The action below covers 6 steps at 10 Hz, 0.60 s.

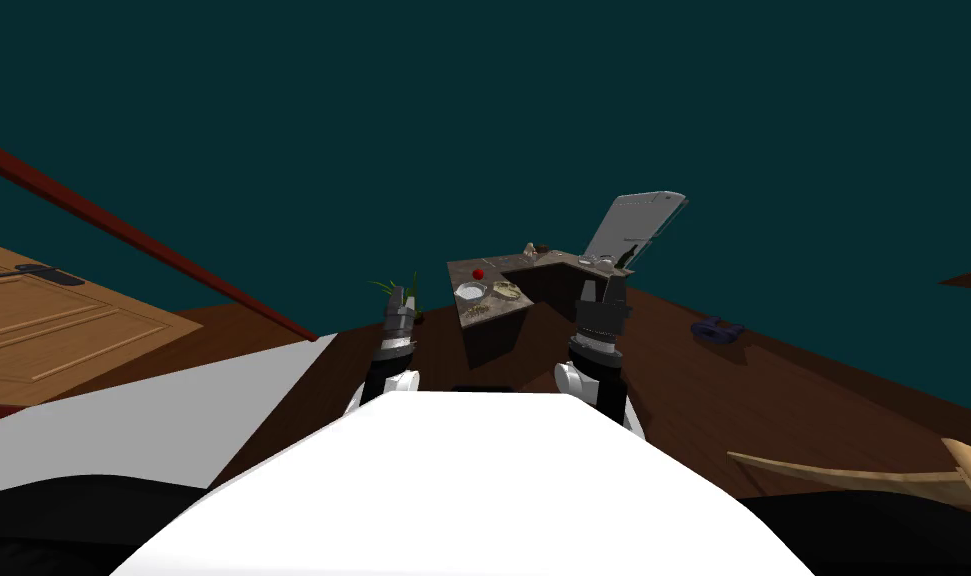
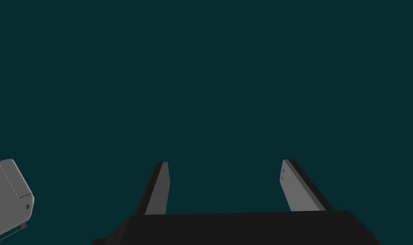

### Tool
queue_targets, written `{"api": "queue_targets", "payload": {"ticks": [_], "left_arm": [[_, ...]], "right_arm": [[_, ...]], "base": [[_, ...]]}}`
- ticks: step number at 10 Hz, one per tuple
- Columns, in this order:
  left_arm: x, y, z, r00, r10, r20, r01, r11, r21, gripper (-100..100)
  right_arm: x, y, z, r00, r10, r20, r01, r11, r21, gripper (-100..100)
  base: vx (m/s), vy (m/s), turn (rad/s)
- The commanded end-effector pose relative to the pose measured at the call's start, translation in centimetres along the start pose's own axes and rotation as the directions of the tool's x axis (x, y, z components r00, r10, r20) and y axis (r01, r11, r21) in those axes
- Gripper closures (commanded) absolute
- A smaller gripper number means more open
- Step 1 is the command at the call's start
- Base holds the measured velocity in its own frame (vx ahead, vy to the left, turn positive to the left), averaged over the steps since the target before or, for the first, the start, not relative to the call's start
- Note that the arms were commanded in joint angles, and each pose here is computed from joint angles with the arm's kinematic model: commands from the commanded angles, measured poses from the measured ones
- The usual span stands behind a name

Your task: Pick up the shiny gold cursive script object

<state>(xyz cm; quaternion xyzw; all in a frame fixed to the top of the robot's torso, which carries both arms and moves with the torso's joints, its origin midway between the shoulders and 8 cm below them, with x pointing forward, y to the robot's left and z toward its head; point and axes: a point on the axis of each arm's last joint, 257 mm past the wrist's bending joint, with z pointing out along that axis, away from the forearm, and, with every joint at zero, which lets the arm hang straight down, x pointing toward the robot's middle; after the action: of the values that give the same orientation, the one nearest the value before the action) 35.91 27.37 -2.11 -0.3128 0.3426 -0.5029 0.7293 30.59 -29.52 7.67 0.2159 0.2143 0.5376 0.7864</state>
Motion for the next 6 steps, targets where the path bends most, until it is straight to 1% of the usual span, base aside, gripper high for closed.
{"api": "queue_targets", "payload": {"ticks": [1, 4, 6], "left_arm": [[0.5, 0.4, 0.2, 0.999, 0.010, -0.038, -0.010, 1.000, -0.006, -100], [1.9, 2.1, 0.9, 0.993, 0.019, -0.119, -0.024, 0.999, -0.042, -100], [2.8, 3.8, 1.7, 0.987, 0.011, -0.161, -0.025, 0.996, -0.080, -100]], "right_arm": [[0.0, 0.0, 0.0, 1.000, 0.000, 0.000, 0.000, 1.000, 0.000, 0], [0.0, 0.0, 0.0, 1.000, 0.000, 0.000, 0.000, 1.000, 0.000, 0], [0.0, 0.0, 0.0, 1.000, 0.000, 0.000, 0.000, 1.000, 0.000, 0]], "base": [[-0.006, 0.010, -0.014], [-0.029, 0.024, -0.033], [-0.064, 0.045, -0.044]]}}
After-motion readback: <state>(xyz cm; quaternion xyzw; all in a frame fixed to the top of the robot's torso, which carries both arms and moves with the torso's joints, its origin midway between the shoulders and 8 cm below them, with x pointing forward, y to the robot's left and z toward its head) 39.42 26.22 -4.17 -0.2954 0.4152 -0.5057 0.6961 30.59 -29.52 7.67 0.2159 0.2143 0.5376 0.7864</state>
